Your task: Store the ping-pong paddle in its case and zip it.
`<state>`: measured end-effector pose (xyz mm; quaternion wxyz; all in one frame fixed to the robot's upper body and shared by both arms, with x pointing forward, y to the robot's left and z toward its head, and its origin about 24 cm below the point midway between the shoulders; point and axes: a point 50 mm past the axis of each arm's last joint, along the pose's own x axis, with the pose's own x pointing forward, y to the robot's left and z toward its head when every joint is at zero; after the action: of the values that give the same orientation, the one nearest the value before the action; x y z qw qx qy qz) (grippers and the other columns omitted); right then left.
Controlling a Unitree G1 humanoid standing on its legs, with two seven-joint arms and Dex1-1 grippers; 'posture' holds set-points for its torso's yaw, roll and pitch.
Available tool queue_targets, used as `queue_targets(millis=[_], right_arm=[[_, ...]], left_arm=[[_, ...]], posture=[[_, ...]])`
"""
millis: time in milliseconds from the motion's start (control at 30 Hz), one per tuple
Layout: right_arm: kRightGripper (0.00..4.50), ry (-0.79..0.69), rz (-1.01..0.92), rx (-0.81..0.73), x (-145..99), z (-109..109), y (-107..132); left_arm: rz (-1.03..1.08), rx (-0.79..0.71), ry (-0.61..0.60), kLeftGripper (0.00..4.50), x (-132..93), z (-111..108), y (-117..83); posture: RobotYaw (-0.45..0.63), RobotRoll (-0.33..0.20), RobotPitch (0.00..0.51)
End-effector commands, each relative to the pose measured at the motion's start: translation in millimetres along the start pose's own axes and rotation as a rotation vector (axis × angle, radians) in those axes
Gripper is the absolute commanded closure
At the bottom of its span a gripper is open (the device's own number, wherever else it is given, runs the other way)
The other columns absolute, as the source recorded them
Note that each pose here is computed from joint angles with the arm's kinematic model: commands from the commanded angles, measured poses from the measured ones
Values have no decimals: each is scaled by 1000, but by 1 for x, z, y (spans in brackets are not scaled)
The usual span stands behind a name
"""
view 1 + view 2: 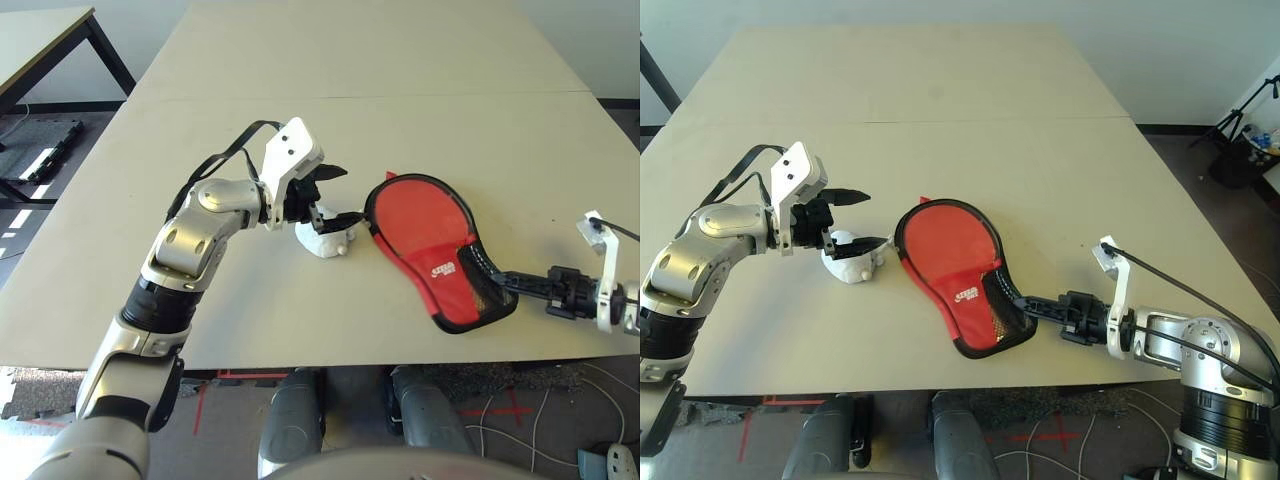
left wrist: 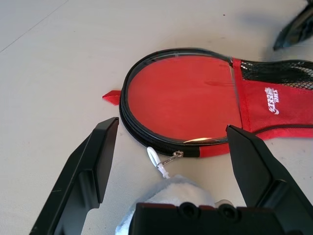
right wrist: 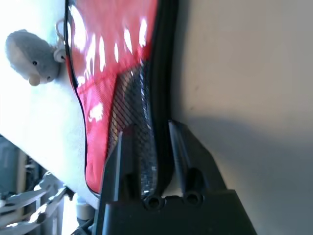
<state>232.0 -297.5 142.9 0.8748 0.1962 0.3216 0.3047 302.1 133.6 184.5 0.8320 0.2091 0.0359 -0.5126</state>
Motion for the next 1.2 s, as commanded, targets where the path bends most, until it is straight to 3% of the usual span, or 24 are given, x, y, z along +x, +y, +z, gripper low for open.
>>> queue_targets(millis=[33, 133, 233, 467, 667, 1000, 1200], right_arm=[[1756, -6, 20, -97, -10, 19, 1], [906, -12, 17, -272, -18, 40, -3], [18, -25, 42, -458, -6, 53, -8], [18, -30, 142, -755, 47, 78, -6], [18, -2, 221, -863, 84, 84, -2], [18, 139, 275, -927, 126, 54, -11], [18, 182, 256, -953, 135, 39, -18]], left_arm=[[-9, 2, 25, 0, -2, -3, -2], [-5, 3, 31, 0, -4, -3, -1], [1, 4, 35, 0, -6, -3, 0], [17, 3, 58, 0, -13, -4, 2], [31, -5, 79, 0, -20, -7, 0], [35, -19, 103, 0, -25, -10, -2], [25, -43, 137, 0, -28, -16, -1]], posture=[[-10, 0, 154], [-6, 0, 152], [-4, 0, 149], [28, 0, 153], [55, 0, 159], [66, 0, 160], [70, 0, 162]])
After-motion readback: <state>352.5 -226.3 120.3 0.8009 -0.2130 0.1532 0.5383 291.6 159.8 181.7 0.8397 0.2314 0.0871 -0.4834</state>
